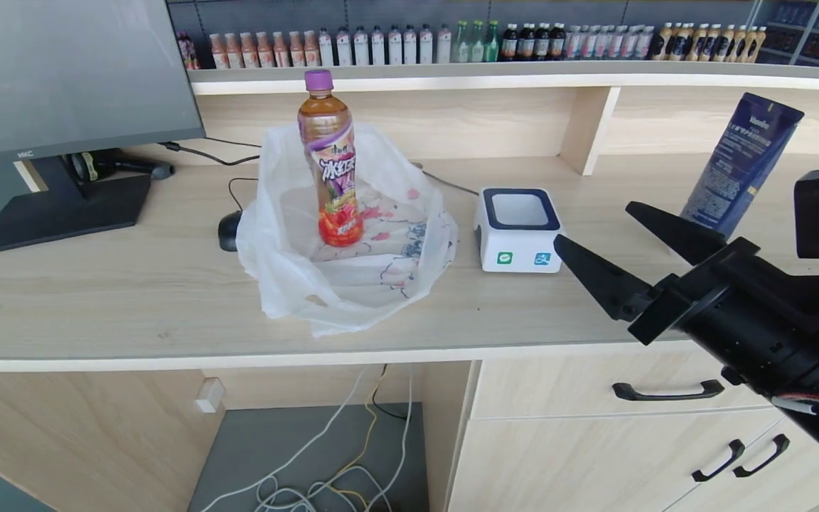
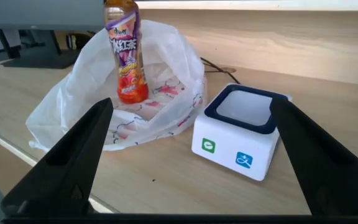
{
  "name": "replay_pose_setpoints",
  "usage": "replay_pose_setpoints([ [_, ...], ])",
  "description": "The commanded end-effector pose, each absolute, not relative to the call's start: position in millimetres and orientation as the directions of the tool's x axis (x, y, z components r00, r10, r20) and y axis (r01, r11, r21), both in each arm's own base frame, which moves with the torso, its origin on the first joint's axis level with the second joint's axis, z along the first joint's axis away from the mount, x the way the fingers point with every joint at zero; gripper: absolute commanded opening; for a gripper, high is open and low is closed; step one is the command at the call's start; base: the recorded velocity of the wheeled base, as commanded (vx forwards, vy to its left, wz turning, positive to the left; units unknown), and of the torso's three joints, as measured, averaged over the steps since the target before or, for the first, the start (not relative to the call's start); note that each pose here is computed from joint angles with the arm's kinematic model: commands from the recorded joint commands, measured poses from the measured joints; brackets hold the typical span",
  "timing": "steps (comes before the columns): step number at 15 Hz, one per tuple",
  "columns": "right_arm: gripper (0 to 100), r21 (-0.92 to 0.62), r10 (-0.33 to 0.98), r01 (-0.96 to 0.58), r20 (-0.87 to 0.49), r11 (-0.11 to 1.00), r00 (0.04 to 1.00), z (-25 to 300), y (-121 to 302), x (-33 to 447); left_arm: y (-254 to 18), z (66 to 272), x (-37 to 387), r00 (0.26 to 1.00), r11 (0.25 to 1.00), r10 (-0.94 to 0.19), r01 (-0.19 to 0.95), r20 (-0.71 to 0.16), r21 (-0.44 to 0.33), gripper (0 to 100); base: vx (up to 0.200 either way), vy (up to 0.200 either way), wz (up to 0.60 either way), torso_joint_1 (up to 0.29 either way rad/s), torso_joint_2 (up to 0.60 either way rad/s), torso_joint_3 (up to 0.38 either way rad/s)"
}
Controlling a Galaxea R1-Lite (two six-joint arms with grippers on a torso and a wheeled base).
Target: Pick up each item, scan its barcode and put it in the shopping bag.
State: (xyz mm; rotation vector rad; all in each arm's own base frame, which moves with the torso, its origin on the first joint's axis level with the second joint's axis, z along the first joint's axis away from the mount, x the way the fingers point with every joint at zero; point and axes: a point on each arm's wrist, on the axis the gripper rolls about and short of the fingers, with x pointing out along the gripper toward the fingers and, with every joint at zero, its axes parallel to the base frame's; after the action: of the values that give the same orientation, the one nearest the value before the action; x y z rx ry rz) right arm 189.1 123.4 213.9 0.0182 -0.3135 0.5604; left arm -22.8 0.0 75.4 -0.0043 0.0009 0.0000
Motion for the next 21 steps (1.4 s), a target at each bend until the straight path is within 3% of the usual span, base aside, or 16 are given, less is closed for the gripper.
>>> replay_pose_setpoints([
  [1, 100, -0.068, 0.52, -0.525, 0.292, 0.848, 0.803, 212.2, 121.9, 187.4, 0.0, 75.5, -22.8, 1.0, 1.0, 0.0, 0.0, 0.0, -0.005, 0, 0.0, -0.2, 0.0, -0.002, 0.0, 0.002],
  [14, 100, -0.099, 0.429, -0.419, 0.264, 0.903, 0.864, 203.3, 101.4, 199.0, 0.0, 75.5, -22.8, 1.0, 1.0, 0.0, 0.0, 0.0, -0.005, 0, 0.0, -0.2, 0.0, 0.002, 0.0, 0.003],
  [16, 100, -0.142, 0.399, -0.373, 0.299, 0.917, 0.867, 215.6, 111.5, 209.3, 0.0, 75.5, -22.8, 1.0, 1.0, 0.0, 0.0, 0.0, -0.003, 0, 0.0, 0.0, 0.0, 0.0, 0.0, 0.0],
  [21, 100, -0.075, 0.373, -0.367, 0.287, 0.927, 0.883, 214.5, 125.4, 220.6, 0.0, 75.5, -22.8, 1.0, 1.0, 0.0, 0.0, 0.0, -0.002, 0, 0.0, 0.0, 0.0, 0.0, 0.0, 0.0],
])
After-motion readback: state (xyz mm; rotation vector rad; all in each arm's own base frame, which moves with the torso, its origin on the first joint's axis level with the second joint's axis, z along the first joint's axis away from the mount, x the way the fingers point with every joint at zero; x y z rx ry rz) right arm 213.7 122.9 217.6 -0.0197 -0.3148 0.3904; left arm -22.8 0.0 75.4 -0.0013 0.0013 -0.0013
